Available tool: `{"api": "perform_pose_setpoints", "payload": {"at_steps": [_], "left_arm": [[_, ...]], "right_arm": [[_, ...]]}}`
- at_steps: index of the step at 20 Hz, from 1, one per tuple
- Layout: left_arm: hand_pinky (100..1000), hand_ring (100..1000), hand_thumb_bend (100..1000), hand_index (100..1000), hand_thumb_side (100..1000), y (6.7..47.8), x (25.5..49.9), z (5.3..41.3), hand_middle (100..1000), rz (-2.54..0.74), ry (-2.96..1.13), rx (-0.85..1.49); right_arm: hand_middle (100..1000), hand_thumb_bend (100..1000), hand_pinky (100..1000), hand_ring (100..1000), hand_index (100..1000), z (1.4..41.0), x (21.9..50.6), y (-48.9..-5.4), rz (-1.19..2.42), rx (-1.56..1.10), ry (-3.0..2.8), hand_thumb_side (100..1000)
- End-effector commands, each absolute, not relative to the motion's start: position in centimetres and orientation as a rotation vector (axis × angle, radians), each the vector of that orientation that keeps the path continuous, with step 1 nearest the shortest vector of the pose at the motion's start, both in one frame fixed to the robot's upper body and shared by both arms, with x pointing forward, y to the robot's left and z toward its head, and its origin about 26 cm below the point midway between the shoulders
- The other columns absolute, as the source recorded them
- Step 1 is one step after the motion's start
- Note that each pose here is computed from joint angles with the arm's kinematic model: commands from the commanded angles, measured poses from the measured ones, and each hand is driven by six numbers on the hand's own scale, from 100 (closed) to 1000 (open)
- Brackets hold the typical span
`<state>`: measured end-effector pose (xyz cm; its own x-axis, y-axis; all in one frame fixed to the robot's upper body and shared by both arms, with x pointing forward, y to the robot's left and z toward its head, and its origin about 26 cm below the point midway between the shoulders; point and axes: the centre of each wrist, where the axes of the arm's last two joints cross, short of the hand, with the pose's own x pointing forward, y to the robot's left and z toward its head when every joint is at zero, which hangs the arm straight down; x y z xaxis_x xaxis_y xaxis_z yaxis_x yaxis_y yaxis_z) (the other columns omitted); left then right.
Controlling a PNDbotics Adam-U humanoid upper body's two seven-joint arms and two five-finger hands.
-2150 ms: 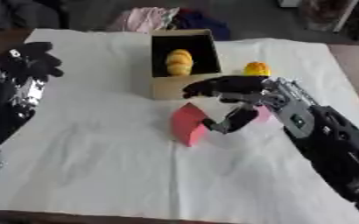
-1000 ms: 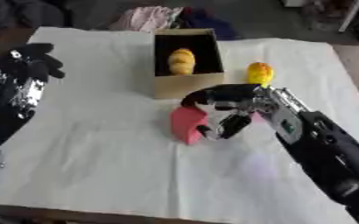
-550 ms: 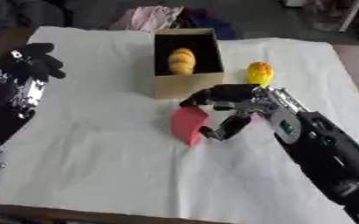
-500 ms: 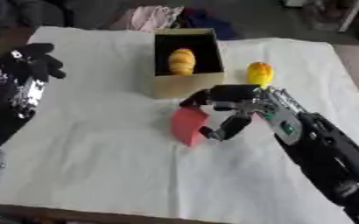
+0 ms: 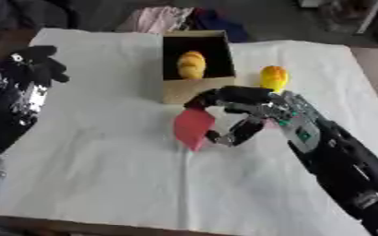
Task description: Pick up objects on the table and place them in the box.
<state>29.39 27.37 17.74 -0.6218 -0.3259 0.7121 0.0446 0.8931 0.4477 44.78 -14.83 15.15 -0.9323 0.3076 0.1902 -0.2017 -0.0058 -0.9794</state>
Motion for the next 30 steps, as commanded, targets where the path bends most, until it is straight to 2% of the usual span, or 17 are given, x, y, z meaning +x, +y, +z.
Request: {"api": "perform_pose_setpoints", "payload": {"at_steps": [1,10,21,24,25,26,30], "left_arm": [[841,627,100,823,618,27.6,29.2,18.7,603,-0.544,-2.219,0.219],[841,626,100,822,615,27.9,29.1,18.6,602,-0.530,-2.223,0.235],[840,624,100,819,618,26.7,29.5,19.1,598,-0.570,-2.258,0.166],[840,624,100,819,618,26.1,29.6,19.4,597,-0.588,-2.272,0.134],[840,623,100,819,619,26.0,29.7,19.5,597,-0.594,-2.275,0.125],[840,623,100,819,619,25.8,29.7,19.5,597,-0.600,-2.278,0.117],[841,623,100,818,619,25.5,29.8,19.7,596,-0.616,-2.286,0.099]], "right_arm": [[454,100,782,752,920,18.2,44.9,-15.6,1.988,-0.148,-1.991,204],[462,100,790,755,927,22.3,45.5,-19.2,1.779,-0.318,-2.054,200],[491,100,776,753,939,23.9,47.7,-22.5,1.402,-0.574,-2.056,202],[526,100,774,756,944,23.9,48.1,-23.1,1.304,-0.632,-2.039,204],[563,100,773,760,952,23.6,48.3,-23.2,1.275,-0.647,-2.027,130],[569,100,772,760,954,23.3,48.4,-23.1,1.250,-0.658,-2.014,205],[654,100,785,782,986,21.0,48.9,-21.9,1.231,-0.703,-1.946,198]]}}
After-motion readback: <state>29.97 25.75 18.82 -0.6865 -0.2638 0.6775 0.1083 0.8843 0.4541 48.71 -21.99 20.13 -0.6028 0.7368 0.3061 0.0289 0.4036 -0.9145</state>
